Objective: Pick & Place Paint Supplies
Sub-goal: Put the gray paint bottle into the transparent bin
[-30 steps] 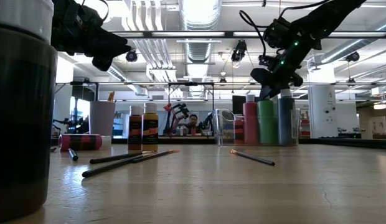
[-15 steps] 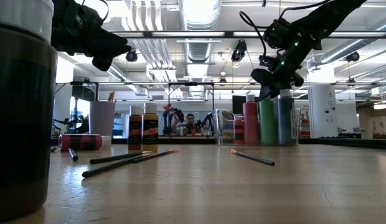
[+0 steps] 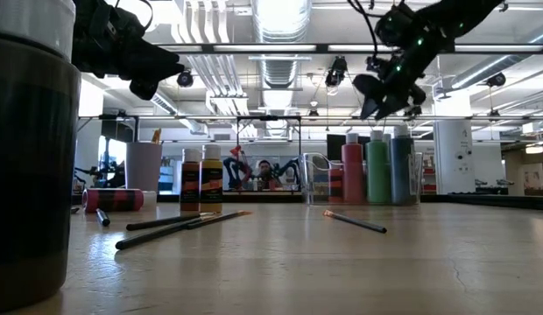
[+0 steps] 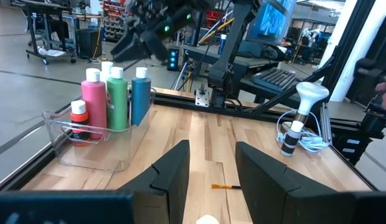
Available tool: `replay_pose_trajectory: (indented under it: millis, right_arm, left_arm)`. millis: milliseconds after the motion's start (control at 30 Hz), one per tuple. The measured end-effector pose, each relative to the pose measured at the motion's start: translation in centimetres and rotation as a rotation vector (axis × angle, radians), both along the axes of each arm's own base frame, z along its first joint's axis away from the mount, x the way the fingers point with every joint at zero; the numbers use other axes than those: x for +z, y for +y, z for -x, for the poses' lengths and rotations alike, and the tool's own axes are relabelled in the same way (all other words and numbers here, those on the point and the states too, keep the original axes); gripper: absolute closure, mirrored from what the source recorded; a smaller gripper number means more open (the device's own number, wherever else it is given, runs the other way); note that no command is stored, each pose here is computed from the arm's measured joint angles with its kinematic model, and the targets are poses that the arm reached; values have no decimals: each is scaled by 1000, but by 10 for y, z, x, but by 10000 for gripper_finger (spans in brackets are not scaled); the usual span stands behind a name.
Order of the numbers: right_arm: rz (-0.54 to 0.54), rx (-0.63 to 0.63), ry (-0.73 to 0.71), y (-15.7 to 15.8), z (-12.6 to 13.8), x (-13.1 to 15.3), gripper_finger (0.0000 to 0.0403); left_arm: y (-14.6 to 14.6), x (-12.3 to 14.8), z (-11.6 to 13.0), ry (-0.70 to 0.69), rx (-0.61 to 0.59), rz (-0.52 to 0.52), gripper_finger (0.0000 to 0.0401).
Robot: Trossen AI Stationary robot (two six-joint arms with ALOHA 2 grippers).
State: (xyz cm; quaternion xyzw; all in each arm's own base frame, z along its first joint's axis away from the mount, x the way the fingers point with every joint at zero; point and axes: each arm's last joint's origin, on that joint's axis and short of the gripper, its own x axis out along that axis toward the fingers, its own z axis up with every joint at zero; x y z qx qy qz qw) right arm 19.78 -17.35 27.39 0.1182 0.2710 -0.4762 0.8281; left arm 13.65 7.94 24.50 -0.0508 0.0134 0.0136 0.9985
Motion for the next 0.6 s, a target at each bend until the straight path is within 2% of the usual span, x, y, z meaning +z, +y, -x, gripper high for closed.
replay_pose_trajectory:
  millis: [200,400,500,600]
  right_arm:
    - [43,98,-28,22,-6,53,165]
    - [75,256,-14,66,-18,111,192]
    - [75,280,19,93,-21,130,205]
    - [31,307,65,118,-22,138,215]
  left_arm:
    - [0,0,0,0,0,0,266]
    - [0,0,0,0,0,0,266]
    - [0,0,0,0,0,0,266]
    - [0,0,0,0,0,0,266]
